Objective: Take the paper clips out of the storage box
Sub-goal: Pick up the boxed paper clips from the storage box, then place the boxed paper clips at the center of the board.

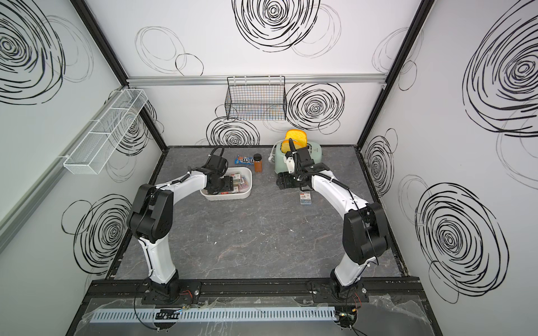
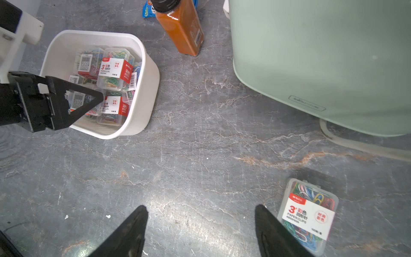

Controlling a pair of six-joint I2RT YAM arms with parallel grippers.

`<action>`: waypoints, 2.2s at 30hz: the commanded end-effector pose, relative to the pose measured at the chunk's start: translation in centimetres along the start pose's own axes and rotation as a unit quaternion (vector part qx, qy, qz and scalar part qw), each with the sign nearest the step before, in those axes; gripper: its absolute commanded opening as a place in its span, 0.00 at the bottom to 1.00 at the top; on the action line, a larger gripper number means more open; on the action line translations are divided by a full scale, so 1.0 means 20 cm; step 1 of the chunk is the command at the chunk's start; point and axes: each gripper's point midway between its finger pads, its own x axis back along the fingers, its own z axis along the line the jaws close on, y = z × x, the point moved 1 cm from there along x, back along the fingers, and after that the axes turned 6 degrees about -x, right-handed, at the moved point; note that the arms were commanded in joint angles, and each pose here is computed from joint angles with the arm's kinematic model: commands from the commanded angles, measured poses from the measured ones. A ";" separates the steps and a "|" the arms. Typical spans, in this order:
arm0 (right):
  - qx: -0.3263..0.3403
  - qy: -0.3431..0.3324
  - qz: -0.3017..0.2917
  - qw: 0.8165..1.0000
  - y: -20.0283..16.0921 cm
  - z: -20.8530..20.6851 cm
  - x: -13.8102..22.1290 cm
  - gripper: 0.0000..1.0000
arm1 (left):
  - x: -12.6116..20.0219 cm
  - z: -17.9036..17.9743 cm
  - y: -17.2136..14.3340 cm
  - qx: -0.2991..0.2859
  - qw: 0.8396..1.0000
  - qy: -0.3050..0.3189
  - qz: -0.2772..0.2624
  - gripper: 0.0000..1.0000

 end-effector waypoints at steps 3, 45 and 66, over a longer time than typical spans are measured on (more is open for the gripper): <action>0.021 0.075 -0.029 0.997 0.07 0.16 0.10 0.78 | 0.26 -0.18 0.14 -0.011 0.991 -0.126 -0.032 0.61; 0.034 0.273 -0.145 0.950 -0.07 0.62 0.14 0.80 | 0.82 -0.76 0.13 0.125 0.873 -0.467 -0.069 0.63; 0.052 0.259 -0.227 0.937 -0.02 0.66 0.16 0.67 | 0.88 -0.89 0.09 0.170 0.843 -0.506 -0.065 0.64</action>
